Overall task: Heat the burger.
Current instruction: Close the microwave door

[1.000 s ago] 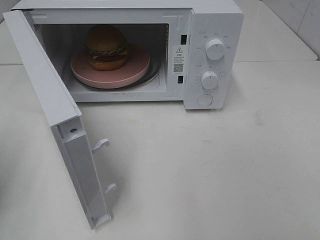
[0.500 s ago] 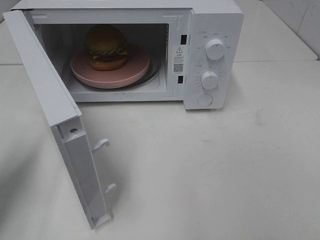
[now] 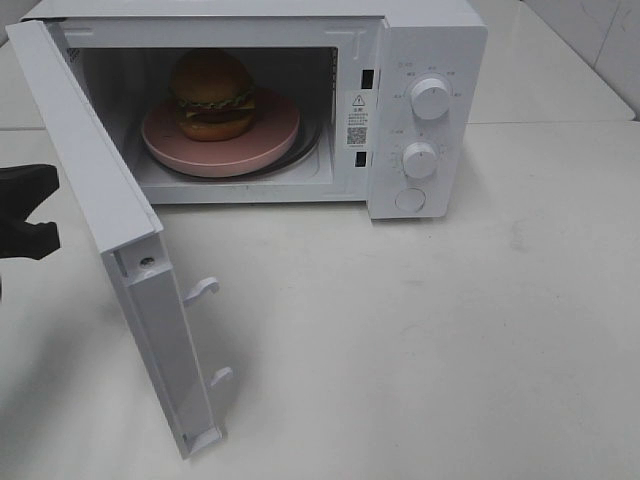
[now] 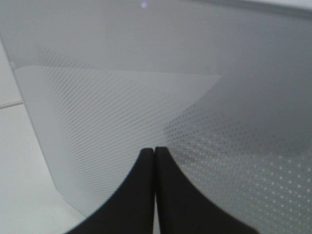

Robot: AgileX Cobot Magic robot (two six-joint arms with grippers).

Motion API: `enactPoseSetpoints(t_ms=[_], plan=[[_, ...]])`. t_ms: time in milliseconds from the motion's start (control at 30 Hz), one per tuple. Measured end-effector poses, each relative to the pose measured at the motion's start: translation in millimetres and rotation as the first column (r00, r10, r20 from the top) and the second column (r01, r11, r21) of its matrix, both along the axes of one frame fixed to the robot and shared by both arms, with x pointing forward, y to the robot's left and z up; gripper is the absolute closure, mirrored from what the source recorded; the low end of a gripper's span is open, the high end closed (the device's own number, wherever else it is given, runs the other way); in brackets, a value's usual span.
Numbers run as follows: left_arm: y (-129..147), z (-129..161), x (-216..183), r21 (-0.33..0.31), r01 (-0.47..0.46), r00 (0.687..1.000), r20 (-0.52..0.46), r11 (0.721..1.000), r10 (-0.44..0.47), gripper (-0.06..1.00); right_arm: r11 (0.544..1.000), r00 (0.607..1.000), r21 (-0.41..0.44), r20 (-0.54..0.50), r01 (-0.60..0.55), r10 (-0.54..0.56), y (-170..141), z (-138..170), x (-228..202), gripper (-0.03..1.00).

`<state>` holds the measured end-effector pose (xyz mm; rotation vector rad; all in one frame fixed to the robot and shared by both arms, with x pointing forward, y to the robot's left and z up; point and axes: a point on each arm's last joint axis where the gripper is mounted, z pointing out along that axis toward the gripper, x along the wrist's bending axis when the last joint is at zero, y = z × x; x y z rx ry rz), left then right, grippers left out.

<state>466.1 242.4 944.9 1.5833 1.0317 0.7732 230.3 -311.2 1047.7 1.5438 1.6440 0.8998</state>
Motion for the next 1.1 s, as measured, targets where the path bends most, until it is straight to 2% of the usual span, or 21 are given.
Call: enactPoseSetpoints(t_ms=[300,500,767,1100], plan=[[-26.4,-6.0,12.2,-0.069,-0.044,0.999,-0.01,0.997,0.044,0.94,1.0,1.0,0.0,0.0,0.0,0.0,0.0,0.0,0.0,0.2],[-47.7,-5.1,22.9,-0.062,-0.06,0.998,0.022,0.996,0.061,0.94,1.0,1.0,0.0,0.0,0.0,0.0,0.0,0.0,0.0,0.2],[-78.5,-11.9,38.2,-0.078,-0.076,0.997,0.014,0.994,0.078,0.94,1.0,1.0,0.0,0.0,0.0,0.0,0.0,0.0,0.0,0.2],[-116.7,-13.5,61.3,-0.01,-0.109,0.993,0.039,0.994,0.109,0.94,1.0,1.0,0.0,0.0,0.0,0.0,0.0,0.0,0.0,0.2]])
